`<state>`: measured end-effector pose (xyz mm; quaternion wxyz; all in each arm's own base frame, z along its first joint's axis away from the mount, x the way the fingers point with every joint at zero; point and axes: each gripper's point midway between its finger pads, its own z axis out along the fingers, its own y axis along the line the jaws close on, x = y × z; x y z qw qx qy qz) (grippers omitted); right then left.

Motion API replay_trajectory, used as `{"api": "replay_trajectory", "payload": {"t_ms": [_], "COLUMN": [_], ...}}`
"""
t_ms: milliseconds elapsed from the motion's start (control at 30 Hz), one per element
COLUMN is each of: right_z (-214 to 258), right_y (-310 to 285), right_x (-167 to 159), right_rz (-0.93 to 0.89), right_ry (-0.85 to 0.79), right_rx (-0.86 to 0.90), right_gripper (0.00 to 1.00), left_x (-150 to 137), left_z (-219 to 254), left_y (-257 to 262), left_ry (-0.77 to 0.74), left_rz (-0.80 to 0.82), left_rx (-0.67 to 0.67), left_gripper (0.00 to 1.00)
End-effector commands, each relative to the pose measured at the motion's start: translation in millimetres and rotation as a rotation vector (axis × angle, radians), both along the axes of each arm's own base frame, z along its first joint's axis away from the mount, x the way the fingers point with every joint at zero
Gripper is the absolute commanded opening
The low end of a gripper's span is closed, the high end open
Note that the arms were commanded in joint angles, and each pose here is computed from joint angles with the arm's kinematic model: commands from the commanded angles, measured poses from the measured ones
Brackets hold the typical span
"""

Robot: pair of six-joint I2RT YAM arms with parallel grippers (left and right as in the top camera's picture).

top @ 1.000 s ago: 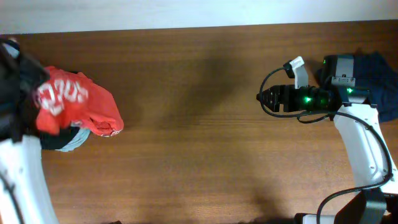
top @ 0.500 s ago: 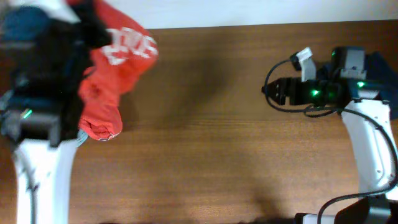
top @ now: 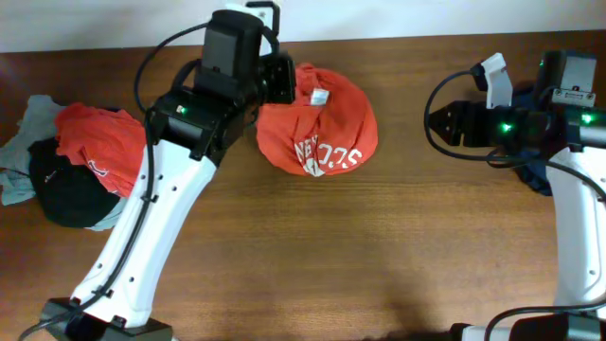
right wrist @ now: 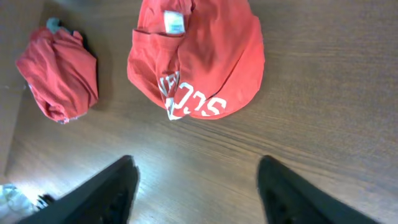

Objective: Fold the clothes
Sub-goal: 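Grasp the red shirt with the right gripper and lift it rightward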

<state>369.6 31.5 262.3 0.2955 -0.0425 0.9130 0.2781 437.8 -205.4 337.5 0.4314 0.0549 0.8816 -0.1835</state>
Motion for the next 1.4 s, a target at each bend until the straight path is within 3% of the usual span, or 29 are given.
{"api": "replay_trajectory", "payload": {"t_ms": [0, 100, 167, 267, 400, 600, 733, 967, 1033, 1133, 1200, 1233, 1367], "right_z": [8, 2, -4, -14, -44, -106, -149, -174, -180, -184, -180, -173, -109], "right_y": [5, 31, 50, 83, 121, 166, 190, 214, 221, 223, 220, 215, 196], "right_x": [2, 13, 22, 39, 83, 126, 133, 139, 140, 141, 144, 147, 158], "right_rz": [0.02, 0.092, 0.14, 0.201, 0.147, 0.042, 0.014, 0.004, -0.003, -0.006, -0.011, -0.02, -0.013], "right_ry": [-0.033, -0.052, -0.071, -0.104, -0.122, -0.064, 0.018, -0.004, 0.003, 0.0, -0.005, -0.01, -0.059], "right_rx": [-0.014, -0.027, -0.045, -0.05, -0.081, -0.039, 0.004, -0.019, -0.009, -0.013, -0.011, -0.007, -0.023], "right_gripper": [0.57, 0.57, 0.57, 0.57, 0.57, 0.57, 0.57, 0.56, 0.53, 0.37, 0.2, 0.05, 0.04], "left_x": [-2, 8, 16, 26, 35, 29, 28, 28, 28, 30, 30, 30, 31], "left_z": [-5, -25, -34, -38, -44, -55, -56, -57, -59, -64, -67, -69, -70], "left_y": [16, 31, 48, 76, 138, 182, 195, 201, 201, 201, 200, 200, 200], "left_ry": [0.012, 0.039, 0.052, 0.081, 0.131, 0.192, 0.199, 0.204, 0.208, 0.22, 0.228, 0.231, 0.234], "left_rz": [0.042, 0.125, 0.189, 0.286, 0.399, 0.468, 0.494, 0.509, 0.509, 0.508, 0.507, 0.507, 0.506], "left_rx": [0.074, 0.158, 0.196, 0.158, 0.118, 0.152, 0.151, 0.166, 0.167, 0.171, 0.173, 0.175, 0.175], "left_gripper": [0.09, 0.13, 0.25, 0.33, 0.42, 0.43, 0.44, 0.44, 0.44, 0.44, 0.44, 0.44, 0.44]}}
